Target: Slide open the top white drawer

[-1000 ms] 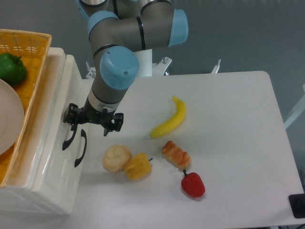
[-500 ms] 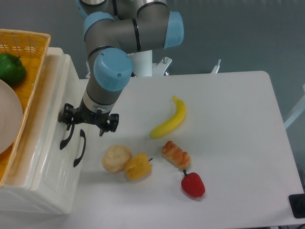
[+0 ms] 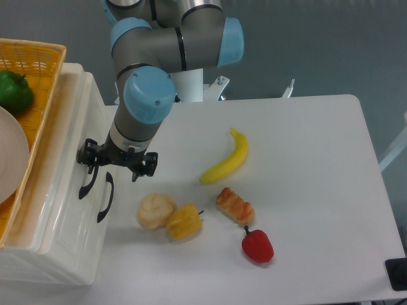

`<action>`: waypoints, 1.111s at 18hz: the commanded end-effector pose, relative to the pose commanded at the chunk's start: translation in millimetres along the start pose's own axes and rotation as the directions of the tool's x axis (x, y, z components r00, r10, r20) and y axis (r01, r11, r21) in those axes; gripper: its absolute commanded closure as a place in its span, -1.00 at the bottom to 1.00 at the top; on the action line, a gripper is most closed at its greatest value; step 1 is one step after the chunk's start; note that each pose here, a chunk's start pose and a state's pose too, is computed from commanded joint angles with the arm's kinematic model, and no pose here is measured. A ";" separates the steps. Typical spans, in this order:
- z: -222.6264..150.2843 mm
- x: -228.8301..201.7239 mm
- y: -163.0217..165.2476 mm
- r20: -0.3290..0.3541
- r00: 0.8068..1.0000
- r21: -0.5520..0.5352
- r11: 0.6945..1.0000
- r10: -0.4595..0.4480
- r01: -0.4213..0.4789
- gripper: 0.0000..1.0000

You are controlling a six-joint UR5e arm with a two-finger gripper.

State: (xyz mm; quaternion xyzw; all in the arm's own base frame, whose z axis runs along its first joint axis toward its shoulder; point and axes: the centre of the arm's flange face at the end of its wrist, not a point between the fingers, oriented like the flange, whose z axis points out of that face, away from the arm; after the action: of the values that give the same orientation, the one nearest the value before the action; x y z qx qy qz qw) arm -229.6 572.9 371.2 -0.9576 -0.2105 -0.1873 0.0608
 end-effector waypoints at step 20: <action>-12.8 -28.0 -0.9 0.057 0.998 0.009 1.000 -0.021 0.020 -1.00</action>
State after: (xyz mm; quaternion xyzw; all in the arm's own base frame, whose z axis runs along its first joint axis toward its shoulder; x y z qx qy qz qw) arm -257.8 560.5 372.3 -0.9600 -0.2227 -0.1597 0.0568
